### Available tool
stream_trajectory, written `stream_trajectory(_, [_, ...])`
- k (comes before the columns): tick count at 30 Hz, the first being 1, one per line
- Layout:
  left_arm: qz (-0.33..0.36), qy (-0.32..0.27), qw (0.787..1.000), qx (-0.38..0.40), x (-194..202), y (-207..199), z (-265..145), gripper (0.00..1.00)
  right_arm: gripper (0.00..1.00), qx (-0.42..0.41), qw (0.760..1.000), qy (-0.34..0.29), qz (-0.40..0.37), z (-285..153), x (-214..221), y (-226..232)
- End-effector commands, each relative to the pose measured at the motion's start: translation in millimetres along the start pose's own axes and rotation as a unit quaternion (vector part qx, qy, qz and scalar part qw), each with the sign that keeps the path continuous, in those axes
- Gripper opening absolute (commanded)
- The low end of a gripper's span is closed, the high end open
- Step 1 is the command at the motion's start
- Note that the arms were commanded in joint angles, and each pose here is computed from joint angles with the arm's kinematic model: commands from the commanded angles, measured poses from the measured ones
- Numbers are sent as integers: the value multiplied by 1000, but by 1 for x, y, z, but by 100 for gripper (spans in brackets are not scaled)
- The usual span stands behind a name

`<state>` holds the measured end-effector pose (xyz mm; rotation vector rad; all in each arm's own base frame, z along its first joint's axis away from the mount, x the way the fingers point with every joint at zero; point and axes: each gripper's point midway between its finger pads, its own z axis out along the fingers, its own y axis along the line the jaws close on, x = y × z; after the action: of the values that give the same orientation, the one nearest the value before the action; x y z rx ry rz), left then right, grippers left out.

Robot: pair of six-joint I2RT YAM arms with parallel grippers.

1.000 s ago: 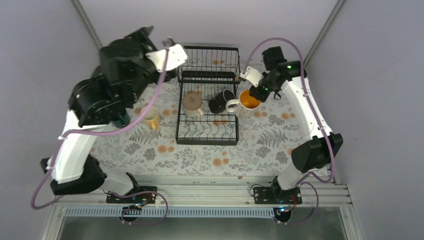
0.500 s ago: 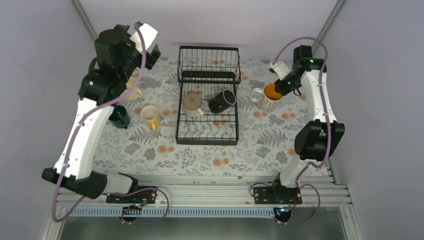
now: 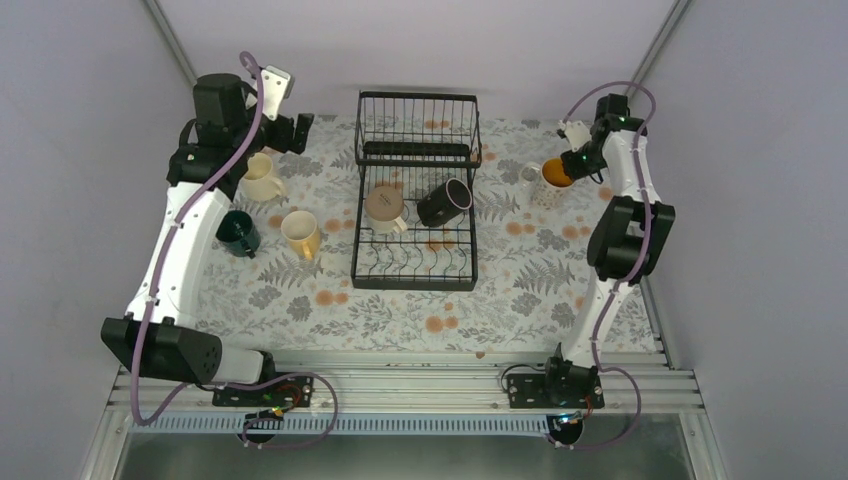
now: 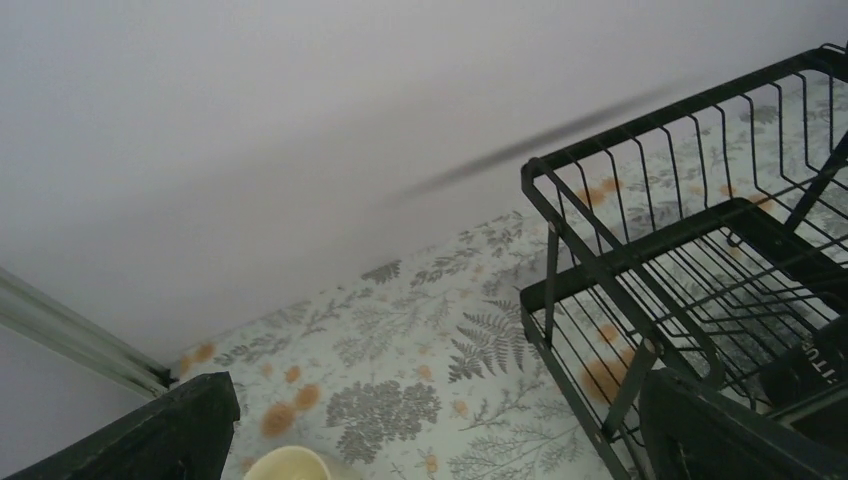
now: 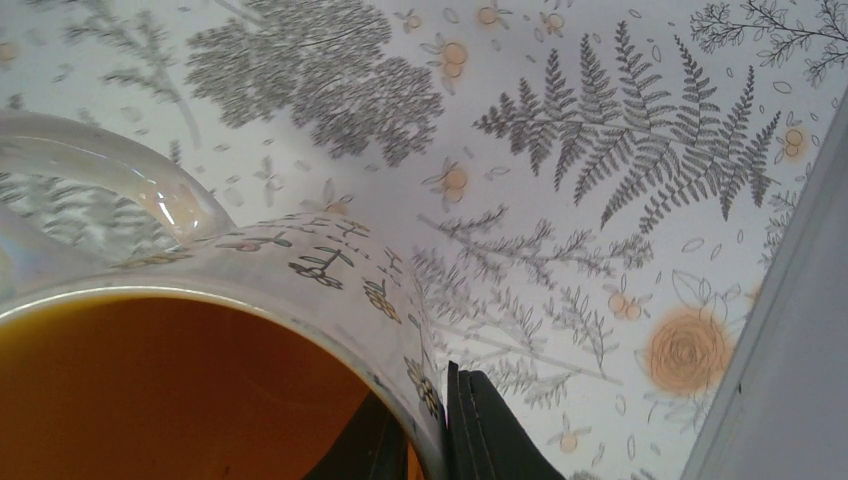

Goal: Unload the cups from the dish rack

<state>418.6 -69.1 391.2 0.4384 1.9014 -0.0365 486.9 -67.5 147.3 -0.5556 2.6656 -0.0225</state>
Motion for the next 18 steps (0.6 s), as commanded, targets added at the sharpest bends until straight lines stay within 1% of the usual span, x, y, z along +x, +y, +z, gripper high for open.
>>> stream_trajectory(1, [-14, -42, 999, 18, -17, -6, -12, 100, 3, 28, 998, -53, 25, 3, -34, -29])
stream_trajectory(8, [-10, -37, 999, 31, -4, -14, -13, 100, 3, 35, 997, -63, 31, 15, -48, -41])
stream_trajectory(12, [-4, -31, 998, 49, 3, -22, -12, 100, 4, 43, 997, -55, 35, 22, -45, -45])
stream_trajectory(13, [-3, -30, 998, 53, 3, -23, -12, 100, 9, 44, 997, -54, 34, 22, -45, -45])
stream_trajectory(14, [-1, -30, 998, 58, 4, -25, -12, 100, 21, 42, 997, -55, 33, 20, -45, -44])
stream_trajectory(15, [1, -28, 998, 63, 5, -27, -12, 100, 41, 43, 997, -56, 32, 19, -46, -44])
stream_trajectory(16, [4, -27, 997, 69, 6, -29, -12, 100, 54, 47, 997, -58, 29, 15, -46, -44])
stream_trajectory(17, [8, -24, 997, 72, 7, -32, -12, 100, 58, 47, 997, -63, 25, 11, -47, -44])
stream_trajectory(18, [11, -23, 997, 75, 7, -33, -13, 100, 59, 52, 996, -72, 21, 3, -51, -43])
